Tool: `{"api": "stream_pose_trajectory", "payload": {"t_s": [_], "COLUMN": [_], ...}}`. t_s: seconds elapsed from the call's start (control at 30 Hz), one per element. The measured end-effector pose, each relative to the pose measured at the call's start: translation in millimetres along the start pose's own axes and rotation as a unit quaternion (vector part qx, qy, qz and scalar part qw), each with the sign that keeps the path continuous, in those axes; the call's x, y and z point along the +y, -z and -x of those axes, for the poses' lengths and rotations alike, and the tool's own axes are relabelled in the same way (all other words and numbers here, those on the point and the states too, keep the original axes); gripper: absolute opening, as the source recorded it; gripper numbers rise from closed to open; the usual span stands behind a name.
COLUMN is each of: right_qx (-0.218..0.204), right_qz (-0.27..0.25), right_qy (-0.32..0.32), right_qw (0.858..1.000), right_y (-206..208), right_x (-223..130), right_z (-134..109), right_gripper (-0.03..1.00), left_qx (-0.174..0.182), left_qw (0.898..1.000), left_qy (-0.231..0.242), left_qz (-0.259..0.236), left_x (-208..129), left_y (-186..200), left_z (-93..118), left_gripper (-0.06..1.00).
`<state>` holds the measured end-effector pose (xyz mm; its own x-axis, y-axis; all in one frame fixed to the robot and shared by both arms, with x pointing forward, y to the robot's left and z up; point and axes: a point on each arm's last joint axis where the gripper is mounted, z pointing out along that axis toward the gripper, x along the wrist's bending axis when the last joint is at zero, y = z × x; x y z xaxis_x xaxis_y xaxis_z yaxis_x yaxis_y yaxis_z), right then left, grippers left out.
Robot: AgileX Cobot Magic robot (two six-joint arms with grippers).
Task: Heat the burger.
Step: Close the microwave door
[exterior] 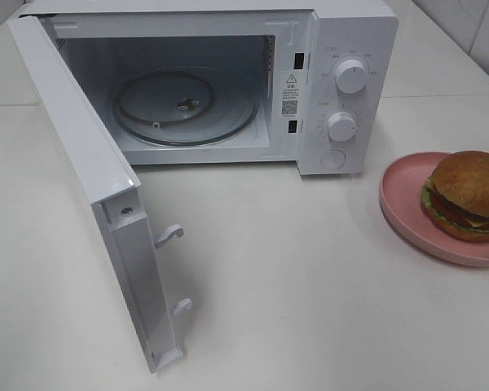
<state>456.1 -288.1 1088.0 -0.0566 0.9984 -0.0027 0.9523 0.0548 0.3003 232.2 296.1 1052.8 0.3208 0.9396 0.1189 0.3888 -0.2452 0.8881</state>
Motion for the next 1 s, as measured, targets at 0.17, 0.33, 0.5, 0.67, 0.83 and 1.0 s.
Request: {"api": "stream_pose_trajectory", "payload": {"t_s": [0.17, 0.33, 0.5, 0.67, 0.83, 1.0], "right_qx": [0.0, -0.001, -0.001, -0.001, -0.002, -0.003], "right_qz": [0.046, 0.08, 0.111, 0.147, 0.212, 0.281], "right_qy": [-0.001, -0.001, -0.001, -0.001, 0.001, 0.001], "right_qw": [0.999, 0.997, 0.994, 0.989, 0.977, 0.96], "right_y": [32.2, 49.2, 49.8, 42.0, 33.5, 31.0], "right_x": [-21.0, -65.5, -112.5, -154.8, -189.8, -208.6], "right_z": [-0.2, -0.6, -1.0, -1.4, -1.7, -1.9], "right_gripper": [0.74, 0.74, 0.74, 0.73, 0.72, 0.72], "left_qx": [0.0, 0.0, 0.0, 0.0, 0.0, 0.0], "left_qw": [1.0, 1.0, 1.0, 1.0, 1.0, 1.0], "left_qy": [0.0, 0.0, 0.0, 0.0, 0.0, 0.0], "left_qz": [0.0, 0.0, 0.0, 0.0, 0.0, 0.0], "left_x": [0.0, 0.0, 0.0, 0.0, 0.0, 0.0], "left_y": [0.0, 0.0, 0.0, 0.0, 0.0, 0.0], "left_z": [0.0, 0.0, 0.0, 0.0, 0.0, 0.0], "left_gripper": [0.0, 0.0, 0.0, 0.0, 0.0, 0.0]}}
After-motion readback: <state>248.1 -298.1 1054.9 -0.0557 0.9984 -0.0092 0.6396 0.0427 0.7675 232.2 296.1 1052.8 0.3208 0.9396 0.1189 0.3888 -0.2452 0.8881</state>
